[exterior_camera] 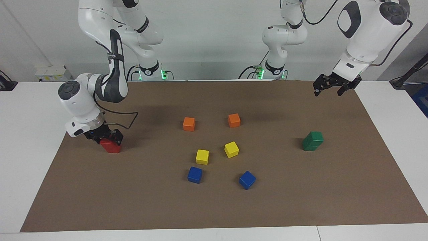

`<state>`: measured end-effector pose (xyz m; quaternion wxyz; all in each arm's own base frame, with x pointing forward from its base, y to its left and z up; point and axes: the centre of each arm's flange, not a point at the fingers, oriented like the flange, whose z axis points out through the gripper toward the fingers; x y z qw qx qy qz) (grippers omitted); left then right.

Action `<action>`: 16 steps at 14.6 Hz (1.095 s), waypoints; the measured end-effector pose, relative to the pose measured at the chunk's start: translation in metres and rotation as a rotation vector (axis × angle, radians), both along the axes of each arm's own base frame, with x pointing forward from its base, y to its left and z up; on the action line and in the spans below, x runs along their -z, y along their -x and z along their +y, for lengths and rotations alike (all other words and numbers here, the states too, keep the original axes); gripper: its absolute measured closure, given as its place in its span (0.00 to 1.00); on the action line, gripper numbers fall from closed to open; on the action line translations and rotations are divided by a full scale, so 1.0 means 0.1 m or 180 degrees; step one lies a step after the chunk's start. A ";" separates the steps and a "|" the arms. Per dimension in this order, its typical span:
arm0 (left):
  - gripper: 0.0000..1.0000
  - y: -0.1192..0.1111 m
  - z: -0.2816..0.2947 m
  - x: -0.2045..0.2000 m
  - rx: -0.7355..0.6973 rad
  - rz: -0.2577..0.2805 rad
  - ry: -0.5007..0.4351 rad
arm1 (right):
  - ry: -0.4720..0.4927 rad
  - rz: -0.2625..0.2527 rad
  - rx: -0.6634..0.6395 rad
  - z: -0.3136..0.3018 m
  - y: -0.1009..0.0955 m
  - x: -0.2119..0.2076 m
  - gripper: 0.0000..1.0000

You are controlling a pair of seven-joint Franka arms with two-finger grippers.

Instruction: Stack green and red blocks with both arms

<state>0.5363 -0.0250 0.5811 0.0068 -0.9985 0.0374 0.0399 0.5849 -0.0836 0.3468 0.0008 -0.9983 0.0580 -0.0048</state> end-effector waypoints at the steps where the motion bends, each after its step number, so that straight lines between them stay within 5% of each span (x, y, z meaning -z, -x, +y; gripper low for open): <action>1: 0.00 0.00 0.00 0.00 0.0003 0.0003 0.0000 | -0.0017 0.0054 -0.0020 0.03 -0.04 -0.19 0.00; 5: 0.00 0.00 -0.03 -0.01 0.0016 -0.0002 -0.0001 | -0.0064 0.0075 -0.0204 0.33 -0.11 -1.47 0.00; 9: 0.00 0.00 -0.05 -0.04 0.0028 -0.0020 0.0000 | -0.0091 -0.0095 -0.0434 0.72 0.23 -2.43 0.00; 13: 0.00 0.00 -0.05 -0.13 0.0030 -0.0062 0.0002 | -0.0146 0.0214 -0.0496 0.79 0.67 -2.83 0.00; 16: 0.00 0.00 -0.05 -0.23 0.0029 -0.0112 0.0005 | -0.0152 0.0297 -0.0495 0.78 0.70 -2.83 0.00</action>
